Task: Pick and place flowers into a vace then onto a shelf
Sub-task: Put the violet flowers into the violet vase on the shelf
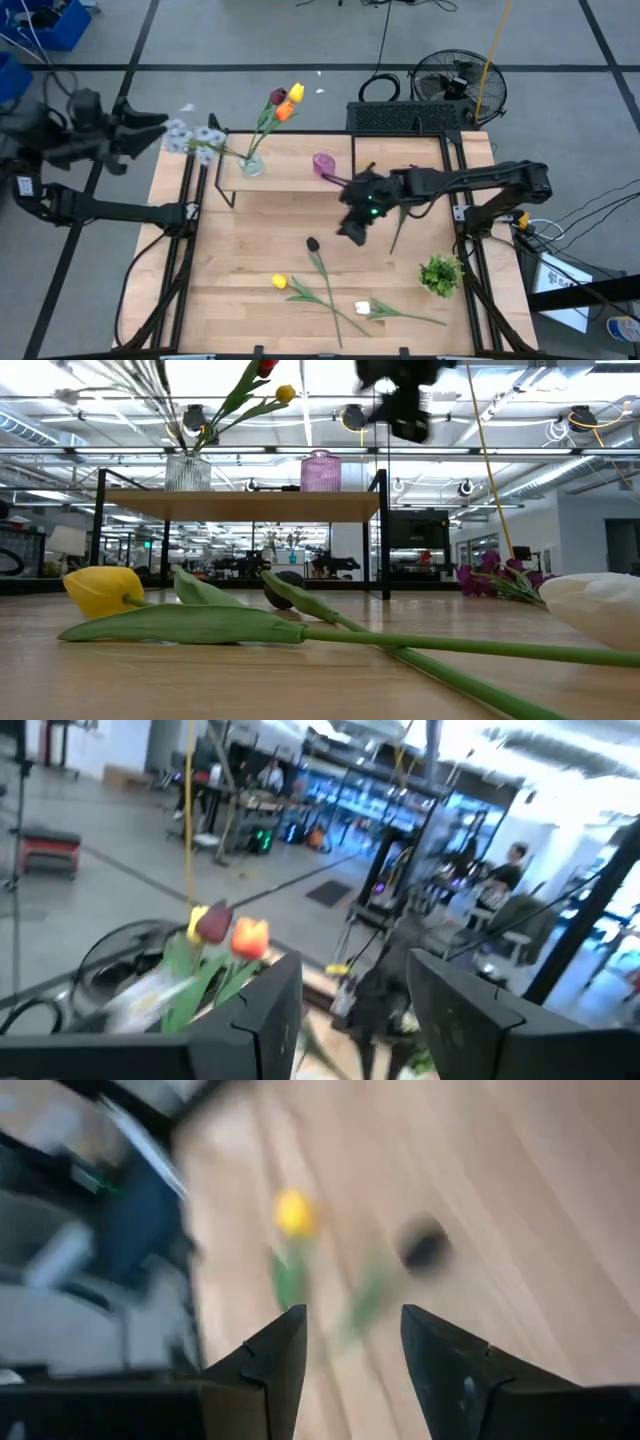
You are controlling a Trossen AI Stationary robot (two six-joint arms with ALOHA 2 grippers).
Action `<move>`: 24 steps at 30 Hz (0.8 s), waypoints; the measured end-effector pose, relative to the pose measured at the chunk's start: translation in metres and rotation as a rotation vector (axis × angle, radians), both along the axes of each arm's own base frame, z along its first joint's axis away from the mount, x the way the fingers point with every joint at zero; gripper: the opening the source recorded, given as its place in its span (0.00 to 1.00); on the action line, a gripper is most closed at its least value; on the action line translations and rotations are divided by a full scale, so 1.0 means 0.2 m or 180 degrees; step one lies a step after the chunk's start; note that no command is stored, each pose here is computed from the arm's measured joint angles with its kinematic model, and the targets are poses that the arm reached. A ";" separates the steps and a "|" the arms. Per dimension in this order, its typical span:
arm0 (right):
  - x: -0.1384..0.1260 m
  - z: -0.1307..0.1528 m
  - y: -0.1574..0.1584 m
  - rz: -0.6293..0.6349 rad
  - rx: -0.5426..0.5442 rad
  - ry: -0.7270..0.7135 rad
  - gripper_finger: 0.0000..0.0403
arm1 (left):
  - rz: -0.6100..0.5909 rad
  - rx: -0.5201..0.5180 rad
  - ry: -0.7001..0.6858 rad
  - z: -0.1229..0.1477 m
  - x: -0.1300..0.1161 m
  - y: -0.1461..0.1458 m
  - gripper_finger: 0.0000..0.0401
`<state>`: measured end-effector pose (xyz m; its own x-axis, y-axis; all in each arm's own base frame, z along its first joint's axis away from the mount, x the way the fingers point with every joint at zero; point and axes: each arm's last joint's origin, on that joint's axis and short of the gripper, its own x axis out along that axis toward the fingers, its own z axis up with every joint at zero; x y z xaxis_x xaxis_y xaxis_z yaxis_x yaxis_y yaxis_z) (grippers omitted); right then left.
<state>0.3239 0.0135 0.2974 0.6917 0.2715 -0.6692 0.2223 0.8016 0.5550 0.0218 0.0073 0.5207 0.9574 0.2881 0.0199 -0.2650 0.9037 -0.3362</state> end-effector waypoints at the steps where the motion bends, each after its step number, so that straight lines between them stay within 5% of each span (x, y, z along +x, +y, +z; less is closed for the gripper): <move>1: -0.04 -0.01 0.00 -0.0025 -0.0022 0.0206 0.38 | -0.0028 0.0011 -0.0065 0.02 -0.01 0.00 0.46; 5: -0.20 -0.03 -0.02 -0.0476 -0.0261 0.1066 0.38 | -0.0132 0.0107 -0.0396 0.08 -0.05 -0.01 0.46; 11: -0.34 -0.08 -0.08 -0.1909 -0.0725 0.1774 0.38 | -0.0400 0.0345 -0.0930 0.17 -0.06 -0.03 0.46; 20: -0.53 -0.47 -0.17 -0.2870 -0.0563 0.2703 0.38 | -0.0534 0.0353 -0.1022 0.18 -0.05 -0.03 0.46; 24: -0.59 -0.60 -0.24 -0.3237 -0.0469 0.2514 0.38 | -0.0516 0.0358 -0.1022 0.18 -0.05 -0.03 0.46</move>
